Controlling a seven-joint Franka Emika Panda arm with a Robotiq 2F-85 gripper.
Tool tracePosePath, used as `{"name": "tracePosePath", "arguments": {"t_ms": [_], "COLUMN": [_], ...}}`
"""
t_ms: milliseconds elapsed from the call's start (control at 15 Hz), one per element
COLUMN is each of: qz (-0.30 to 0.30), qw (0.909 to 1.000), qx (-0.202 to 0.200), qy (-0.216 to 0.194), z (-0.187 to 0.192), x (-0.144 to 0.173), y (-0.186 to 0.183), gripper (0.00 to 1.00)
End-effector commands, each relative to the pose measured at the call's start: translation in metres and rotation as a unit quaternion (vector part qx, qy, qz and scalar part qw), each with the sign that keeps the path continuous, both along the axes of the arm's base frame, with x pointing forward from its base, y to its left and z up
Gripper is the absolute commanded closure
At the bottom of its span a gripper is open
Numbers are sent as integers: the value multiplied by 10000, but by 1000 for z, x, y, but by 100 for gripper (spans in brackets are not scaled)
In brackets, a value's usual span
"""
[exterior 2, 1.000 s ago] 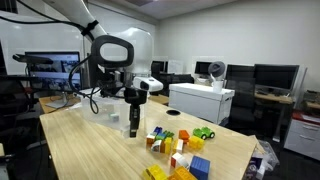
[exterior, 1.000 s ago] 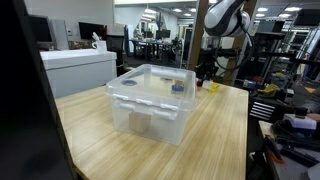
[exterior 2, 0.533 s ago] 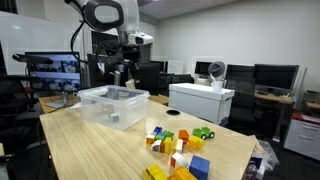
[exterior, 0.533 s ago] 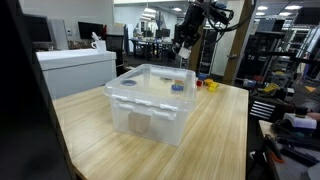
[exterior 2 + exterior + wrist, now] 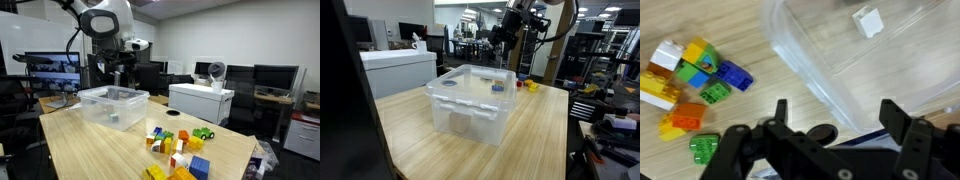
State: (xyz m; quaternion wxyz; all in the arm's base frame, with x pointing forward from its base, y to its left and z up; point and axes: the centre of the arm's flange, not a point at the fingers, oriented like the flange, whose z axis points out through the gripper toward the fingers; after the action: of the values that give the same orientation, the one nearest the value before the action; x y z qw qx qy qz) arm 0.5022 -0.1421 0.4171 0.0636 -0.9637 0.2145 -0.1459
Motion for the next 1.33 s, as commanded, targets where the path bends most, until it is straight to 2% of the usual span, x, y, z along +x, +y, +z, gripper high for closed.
{"name": "tracePosePath", "arguments": {"t_ms": [0,133,200,267,333,400,467,600,733,933,1267], "qz": [-771,-1195,-1479,-1585,-1854,-2468,-2817,-3286,-3554,-3638,-3682], "qw": [9969,9914,9855,9827,9755,9591,9493,9332,9225,9233,9194], "qx": [12,65,50,32,-6,-43,-35,-23,0,-179,-324], "qy": [185,527,829,952,1185,1383,1396,1457,1504,1219,1342], "z": [-24,-51,-76,-84,-105,-137,-140,-150,-158,-161,-187], "x": [-24,-51,-72,-79,-96,-125,-133,-154,-164,-126,-105], "y": [-75,-109,-135,-140,-156,-194,-204,-227,-241,-250,-255], "gripper": [0,0,0,0,0,0,0,0,0,0,0]}}
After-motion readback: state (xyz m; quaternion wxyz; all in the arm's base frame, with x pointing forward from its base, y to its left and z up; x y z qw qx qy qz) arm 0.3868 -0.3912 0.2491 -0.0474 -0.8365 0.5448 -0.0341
